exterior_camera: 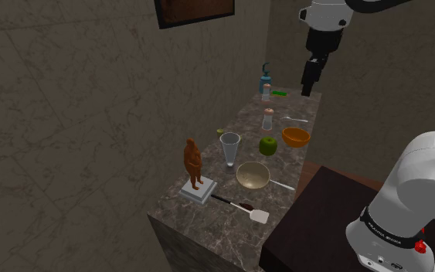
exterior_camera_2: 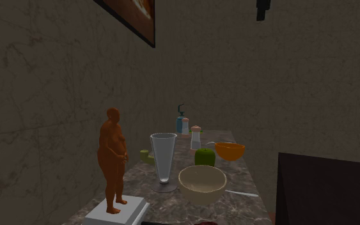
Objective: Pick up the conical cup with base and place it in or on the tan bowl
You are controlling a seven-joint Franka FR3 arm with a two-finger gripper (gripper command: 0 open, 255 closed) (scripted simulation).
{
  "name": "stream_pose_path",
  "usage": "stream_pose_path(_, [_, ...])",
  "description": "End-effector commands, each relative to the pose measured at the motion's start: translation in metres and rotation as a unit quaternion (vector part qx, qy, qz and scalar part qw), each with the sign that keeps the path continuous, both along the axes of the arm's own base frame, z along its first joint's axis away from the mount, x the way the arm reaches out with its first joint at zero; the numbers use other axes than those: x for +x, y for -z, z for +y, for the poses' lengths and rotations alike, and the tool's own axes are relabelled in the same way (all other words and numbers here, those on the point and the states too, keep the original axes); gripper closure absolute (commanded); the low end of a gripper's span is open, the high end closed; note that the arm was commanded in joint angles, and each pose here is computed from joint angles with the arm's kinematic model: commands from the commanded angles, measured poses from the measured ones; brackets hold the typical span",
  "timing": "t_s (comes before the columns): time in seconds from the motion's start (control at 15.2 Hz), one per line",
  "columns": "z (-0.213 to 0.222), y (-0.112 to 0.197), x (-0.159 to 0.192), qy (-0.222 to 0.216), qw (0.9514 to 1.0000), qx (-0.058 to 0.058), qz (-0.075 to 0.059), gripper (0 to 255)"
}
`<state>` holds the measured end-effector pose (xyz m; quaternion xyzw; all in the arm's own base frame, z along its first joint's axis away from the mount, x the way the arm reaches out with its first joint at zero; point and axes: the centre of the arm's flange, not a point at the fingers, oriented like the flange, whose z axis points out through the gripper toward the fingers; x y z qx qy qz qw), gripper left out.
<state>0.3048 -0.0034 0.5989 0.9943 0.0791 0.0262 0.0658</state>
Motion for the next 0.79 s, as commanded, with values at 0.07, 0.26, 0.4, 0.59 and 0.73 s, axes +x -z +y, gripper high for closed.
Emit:
stream_pose_path(0.07, [0.001, 0.01, 0.009, 0.0, 1.0, 0.0, -0.001, 0])
stream_pose_path(0.26, [0.002, 0.039, 0.035, 0.0, 1.0, -0.002, -0.003, 0])
stream_pose_path(0.4, [0.004, 0.059, 0.052, -0.001, 1.0, -0.003, -0.004, 0])
stream_pose_path(0.59, [0.005, 0.088, 0.078, -0.001, 1.0, -0.004, -0.006, 0])
stream_pose_path(0.73, [0.006, 0.108, 0.096, -0.001, 1.0, -0.005, -0.008, 0])
